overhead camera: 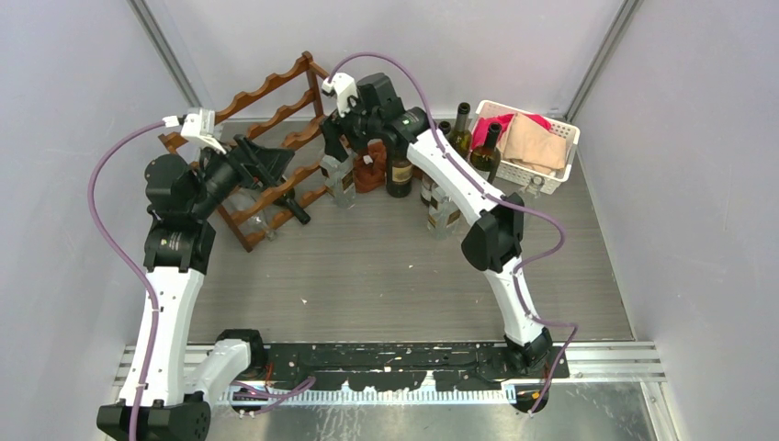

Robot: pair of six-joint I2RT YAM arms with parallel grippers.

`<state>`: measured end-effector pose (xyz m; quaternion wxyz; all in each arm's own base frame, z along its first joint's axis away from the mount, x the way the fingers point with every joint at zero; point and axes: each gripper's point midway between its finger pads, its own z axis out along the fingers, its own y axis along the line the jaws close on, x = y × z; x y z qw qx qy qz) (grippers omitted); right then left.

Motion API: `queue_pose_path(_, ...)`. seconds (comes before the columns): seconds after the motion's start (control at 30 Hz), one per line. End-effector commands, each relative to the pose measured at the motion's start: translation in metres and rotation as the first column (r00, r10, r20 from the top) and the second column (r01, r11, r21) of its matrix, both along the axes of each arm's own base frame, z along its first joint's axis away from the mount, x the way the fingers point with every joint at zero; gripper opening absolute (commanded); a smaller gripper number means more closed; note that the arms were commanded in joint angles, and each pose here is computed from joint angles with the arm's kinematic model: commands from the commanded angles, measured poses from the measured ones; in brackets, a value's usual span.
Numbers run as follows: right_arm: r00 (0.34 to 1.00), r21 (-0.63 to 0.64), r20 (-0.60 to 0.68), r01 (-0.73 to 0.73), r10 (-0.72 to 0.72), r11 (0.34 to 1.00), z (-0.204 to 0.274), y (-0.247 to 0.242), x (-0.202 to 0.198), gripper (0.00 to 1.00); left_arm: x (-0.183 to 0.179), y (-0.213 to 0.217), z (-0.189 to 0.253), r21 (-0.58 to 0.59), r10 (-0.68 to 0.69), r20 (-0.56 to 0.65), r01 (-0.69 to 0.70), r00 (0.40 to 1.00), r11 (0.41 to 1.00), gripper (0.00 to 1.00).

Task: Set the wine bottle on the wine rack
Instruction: Adjust the wine bottle at the center of the board, then pick up the wine bottle from the center of the board.

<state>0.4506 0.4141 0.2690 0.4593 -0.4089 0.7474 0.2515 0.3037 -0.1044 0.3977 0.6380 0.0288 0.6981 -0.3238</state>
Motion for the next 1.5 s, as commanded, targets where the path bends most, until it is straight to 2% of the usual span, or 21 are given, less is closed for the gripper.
queue_pose_path(0.0, 0.993, 0.114, 0.107, 0.032, -0.045, 0.993, 0.046, 0.015, 0.010, 0.84, -0.007, 0.001, 0.017, 0.030, 0.004, 0.062, -0.006, 0.998, 1.000, 0.81)
queue_pose_path(0.43, 0.993, 0.137, 0.113, 0.025, -0.041, 0.990, 0.027, 0.037, 0.022, 0.60, -0.006, -0.002, 0.010, 0.043, -0.020, 0.041, 0.018, 0.999, 0.999, 0.81)
queue_pose_path(0.53, 0.993, 0.131, 0.113, 0.021, -0.036, 0.991, 0.028, 0.036, 0.020, 0.43, -0.005, -0.004, 0.004, 0.046, -0.037, 0.031, 0.036, 0.999, 0.998, 0.81)
queue_pose_path(0.63, 0.992, 0.135, 0.125, 0.009, -0.026, 0.991, 0.038, 0.032, 0.015, 0.20, -0.006, -0.010, -0.001, 0.049, -0.079, 0.028, 0.078, 0.996, 0.996, 0.81)
queue_pose_path(0.77, 0.990, 0.200, 0.138, -0.007, -0.021, 0.980, 0.076, 0.018, -0.001, 0.06, -0.012, -0.025, -0.005, 0.060, -0.184, 0.070, 0.180, 0.980, 0.982, 0.81)
queue_pose_path(0.83, 0.990, 0.248, 0.136, -0.010, -0.024, 0.969, 0.099, 0.008, -0.011, 0.04, -0.018, -0.035, -0.010, 0.088, -0.237, 0.110, 0.228, 0.965, 0.970, 0.81)
queue_pose_path(1.03, 0.998, 0.381, 0.057, -0.002, -0.021, 0.925, 0.151, -0.028, -0.044, 0.01, -0.030, -0.074, -0.047, 0.294, -0.346, 0.190, 0.284, 0.919, 0.913, 0.85)
queue_pose_path(1.17, 1.000, 0.417, 0.014, 0.007, -0.014, 0.909, 0.165, -0.049, -0.064, 0.01, -0.039, -0.095, -0.074, 0.400, -0.385, 0.222, 0.276, 0.896, 0.874, 0.90)
queue_pose_path(1.27, 1.000, 0.423, 0.000, 0.019, -0.021, 0.906, 0.170, -0.063, -0.076, 0.01, -0.038, -0.102, -0.095, 0.401, -0.369, 0.227, 0.259, 0.901, 0.879, 0.96)
queue_pose_path(1.47, 0.997, 0.445, -0.069, 0.058, -0.030, 0.893, 0.173, -0.086, -0.094, 0.01, -0.019, -0.102, -0.118, 0.451, -0.279, 0.269, 0.135, 0.922, 0.882, 0.99)
